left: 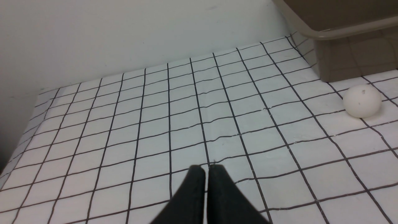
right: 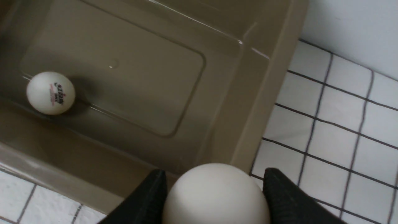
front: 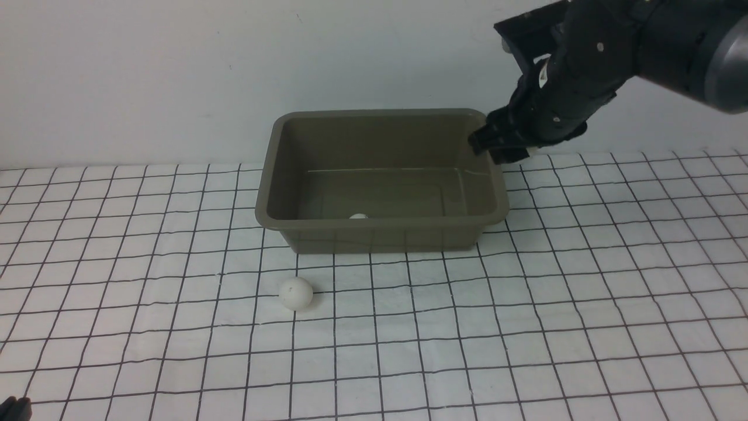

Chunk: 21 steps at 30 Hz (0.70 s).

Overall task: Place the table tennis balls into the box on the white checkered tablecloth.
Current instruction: 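Release the ping pong ball into the bin and lift the gripper away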

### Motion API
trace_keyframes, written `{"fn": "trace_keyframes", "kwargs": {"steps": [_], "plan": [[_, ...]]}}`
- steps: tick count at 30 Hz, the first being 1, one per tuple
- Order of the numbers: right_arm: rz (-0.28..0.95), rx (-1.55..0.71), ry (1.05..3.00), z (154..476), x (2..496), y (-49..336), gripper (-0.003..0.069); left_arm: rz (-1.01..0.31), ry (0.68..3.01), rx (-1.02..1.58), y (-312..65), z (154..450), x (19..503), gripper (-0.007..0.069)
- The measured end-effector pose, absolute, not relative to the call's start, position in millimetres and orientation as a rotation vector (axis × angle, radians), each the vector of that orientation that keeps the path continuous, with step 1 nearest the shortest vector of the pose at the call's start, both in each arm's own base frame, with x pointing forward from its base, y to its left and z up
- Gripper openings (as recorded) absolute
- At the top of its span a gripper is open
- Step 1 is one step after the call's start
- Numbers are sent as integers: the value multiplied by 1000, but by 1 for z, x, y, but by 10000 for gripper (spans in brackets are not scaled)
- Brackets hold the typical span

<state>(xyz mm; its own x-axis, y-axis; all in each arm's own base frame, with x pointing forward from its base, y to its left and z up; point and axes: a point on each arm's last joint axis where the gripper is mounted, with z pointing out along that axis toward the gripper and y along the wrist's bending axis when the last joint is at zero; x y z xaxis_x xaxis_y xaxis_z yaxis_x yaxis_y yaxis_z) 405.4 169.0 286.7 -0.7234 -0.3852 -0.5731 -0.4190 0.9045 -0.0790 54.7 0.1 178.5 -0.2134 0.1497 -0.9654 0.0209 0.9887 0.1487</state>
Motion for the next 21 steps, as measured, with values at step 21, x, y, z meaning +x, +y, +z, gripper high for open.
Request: {"fn": "trace_keyframes", "kwargs": {"steps": [21], "plan": [[286,-664,2404,237,434,198,405,118,1784,126,0,178,55,-4]]}}
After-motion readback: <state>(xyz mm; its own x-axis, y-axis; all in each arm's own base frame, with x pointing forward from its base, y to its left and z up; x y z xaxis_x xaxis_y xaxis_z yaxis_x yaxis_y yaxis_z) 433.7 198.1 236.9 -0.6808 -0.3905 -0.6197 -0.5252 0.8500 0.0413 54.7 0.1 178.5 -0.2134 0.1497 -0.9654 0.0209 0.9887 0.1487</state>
